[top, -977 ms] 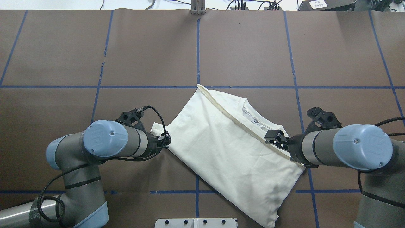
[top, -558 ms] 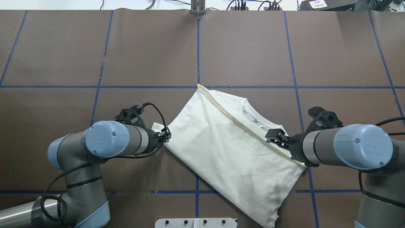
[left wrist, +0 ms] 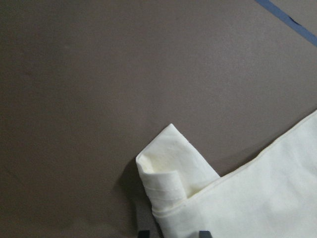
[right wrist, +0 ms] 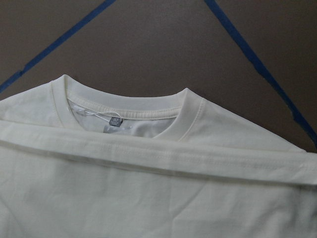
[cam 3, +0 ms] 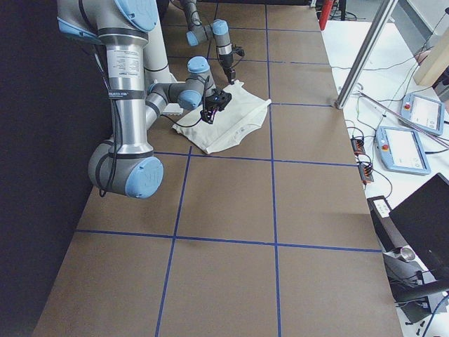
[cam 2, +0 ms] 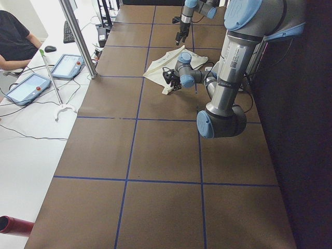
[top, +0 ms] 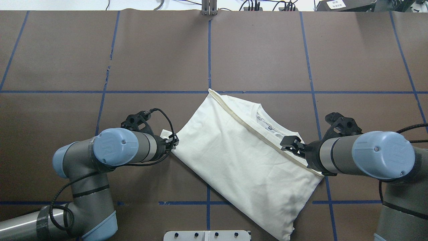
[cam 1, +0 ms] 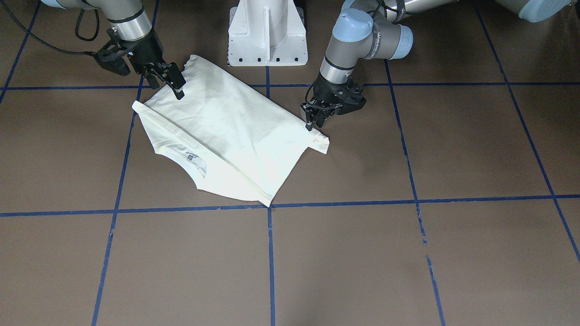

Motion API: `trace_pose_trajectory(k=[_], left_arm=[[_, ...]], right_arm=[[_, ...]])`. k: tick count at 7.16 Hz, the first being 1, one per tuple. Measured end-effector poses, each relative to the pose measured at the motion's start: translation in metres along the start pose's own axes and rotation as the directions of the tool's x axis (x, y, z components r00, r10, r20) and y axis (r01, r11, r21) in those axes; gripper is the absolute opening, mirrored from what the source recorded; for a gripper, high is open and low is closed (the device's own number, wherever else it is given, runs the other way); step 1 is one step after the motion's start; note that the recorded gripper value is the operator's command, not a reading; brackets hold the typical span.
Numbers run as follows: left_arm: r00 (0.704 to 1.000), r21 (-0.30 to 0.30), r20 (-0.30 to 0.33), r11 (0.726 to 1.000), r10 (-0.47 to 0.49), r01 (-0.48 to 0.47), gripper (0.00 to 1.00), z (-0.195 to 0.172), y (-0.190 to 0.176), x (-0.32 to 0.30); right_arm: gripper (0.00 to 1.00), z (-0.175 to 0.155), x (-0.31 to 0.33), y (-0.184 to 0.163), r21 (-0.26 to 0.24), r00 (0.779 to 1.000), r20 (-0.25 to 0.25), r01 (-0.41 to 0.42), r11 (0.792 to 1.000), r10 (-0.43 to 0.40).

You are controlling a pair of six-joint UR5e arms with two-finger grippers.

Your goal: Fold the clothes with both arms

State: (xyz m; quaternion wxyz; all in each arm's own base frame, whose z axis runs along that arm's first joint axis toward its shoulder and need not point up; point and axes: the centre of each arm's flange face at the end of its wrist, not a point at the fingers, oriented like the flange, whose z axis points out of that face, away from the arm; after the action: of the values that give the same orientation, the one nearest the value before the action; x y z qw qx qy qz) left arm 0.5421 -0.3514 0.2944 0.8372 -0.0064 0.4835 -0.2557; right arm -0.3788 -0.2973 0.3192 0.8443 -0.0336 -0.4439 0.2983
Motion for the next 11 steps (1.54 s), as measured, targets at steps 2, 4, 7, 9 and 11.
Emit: trace_pose_trajectory(k=[2,4,7,9,11], left_arm=[[1.000,0.004,0.000,1.000,-0.002,0.002,0.00,0.000,-0.001,0.000],[1.000,0.021,-0.011,1.000,0.003,-0.003,0.00,-0.005,-0.013,0.005],[0.994,0.146,-0.018,0.984,0.109,-0.105,0.00,-0.019,-0.105,0.026],[0.996,0.239,-0.026,0.968,0.091,-0.082,0.16,-0.008,-0.183,0.097],[0.995,0.279,-0.061,0.958,0.080,-0.060,0.44,0.009,-0.230,0.151]], right_arm=[[1.00,-0.001,0.000,0.000,0.000,1.000,0.001,0.000,1.000,0.000],[1.00,-0.002,0.000,0.000,-0.001,1.000,0.003,0.000,1.000,0.000],[1.00,-0.003,-0.002,-0.001,0.006,1.000,0.009,-0.002,1.000,0.002],[1.00,-0.005,-0.005,-0.001,0.022,1.000,0.023,-0.003,1.000,0.002],[1.00,-0.007,-0.013,0.003,0.020,0.999,0.040,-0.002,1.000,0.001]])
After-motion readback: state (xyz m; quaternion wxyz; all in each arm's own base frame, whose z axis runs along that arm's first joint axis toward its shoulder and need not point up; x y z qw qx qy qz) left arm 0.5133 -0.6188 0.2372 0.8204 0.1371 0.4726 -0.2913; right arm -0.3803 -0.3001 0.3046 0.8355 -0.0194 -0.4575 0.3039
